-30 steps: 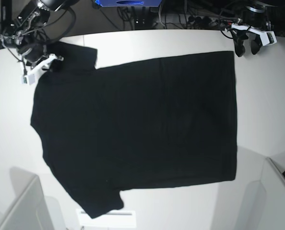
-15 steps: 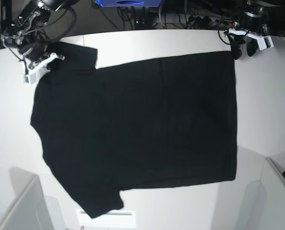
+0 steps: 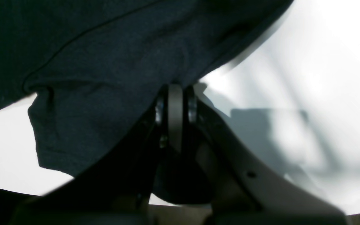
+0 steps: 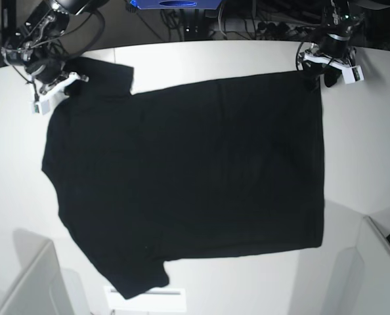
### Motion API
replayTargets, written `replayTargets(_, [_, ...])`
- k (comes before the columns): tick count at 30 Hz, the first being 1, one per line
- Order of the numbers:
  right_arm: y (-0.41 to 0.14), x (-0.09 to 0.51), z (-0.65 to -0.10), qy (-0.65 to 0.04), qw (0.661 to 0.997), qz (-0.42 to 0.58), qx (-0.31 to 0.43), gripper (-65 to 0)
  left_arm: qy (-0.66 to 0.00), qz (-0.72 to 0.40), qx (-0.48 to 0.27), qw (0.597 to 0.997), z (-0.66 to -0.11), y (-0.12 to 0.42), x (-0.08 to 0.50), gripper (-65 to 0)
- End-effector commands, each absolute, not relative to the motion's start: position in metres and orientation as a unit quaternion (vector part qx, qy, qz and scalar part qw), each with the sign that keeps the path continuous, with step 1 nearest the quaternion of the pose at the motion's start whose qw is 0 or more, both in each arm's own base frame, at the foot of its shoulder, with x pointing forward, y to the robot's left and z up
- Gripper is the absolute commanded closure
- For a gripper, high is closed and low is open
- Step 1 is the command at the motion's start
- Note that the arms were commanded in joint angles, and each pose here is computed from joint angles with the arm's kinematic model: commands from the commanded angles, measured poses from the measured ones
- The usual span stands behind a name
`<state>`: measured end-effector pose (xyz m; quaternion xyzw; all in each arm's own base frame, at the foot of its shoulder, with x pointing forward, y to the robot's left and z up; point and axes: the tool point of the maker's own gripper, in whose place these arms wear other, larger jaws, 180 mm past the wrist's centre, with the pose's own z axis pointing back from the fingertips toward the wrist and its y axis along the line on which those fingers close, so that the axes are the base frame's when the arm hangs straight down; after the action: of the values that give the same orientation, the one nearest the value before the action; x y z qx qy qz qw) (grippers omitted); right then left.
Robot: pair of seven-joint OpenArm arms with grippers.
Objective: Fold the T-shirt properly
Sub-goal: 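Move both grippers down to the shirt's shoulder corners by the collar, then close both grippers on the shoulder corners of the black shirt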
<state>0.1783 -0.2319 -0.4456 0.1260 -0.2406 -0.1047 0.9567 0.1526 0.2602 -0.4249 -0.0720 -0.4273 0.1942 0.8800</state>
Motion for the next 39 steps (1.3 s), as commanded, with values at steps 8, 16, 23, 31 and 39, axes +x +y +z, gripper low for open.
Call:
replayTargets(8, [-0.235, 0.162, -0.454, -0.204, 0.967, -0.101, 0.113, 0.0, -0.41, 0.2, -0.082, 0.886, -0.431, 0.25, 0.151, -12.3])
replayTargets(16, [-0.246, 0.158, -0.451, -0.202, 0.97, -0.096, 0.098, 0.0, -0.423, 0.188, -0.076, 0.883, -0.419, 0.254, 0.157, 0.0])
replayTargets(23, [-0.248, 0.138, -0.447, -0.193, 0.973, -0.091, 0.083, 0.0, -0.446, 0.143, -0.07, 0.881, -0.384, 0.249, 0.155, 0.0])
replayTargets(31, [-0.254, 0.11, -0.436, -0.182, 0.978, -0.085, 0.053, 0.0, -0.432, 0.153, -0.029, 0.888, -0.382, 0.279, 0.13, 0.0])
replayTargets(39, [-0.249, 0.1, -0.414, -0.193, 0.979, -0.065, 0.026, 0.0, -0.407, 0.115, -0.014, 0.906, -0.381, 0.269, 0.11, 0.0])
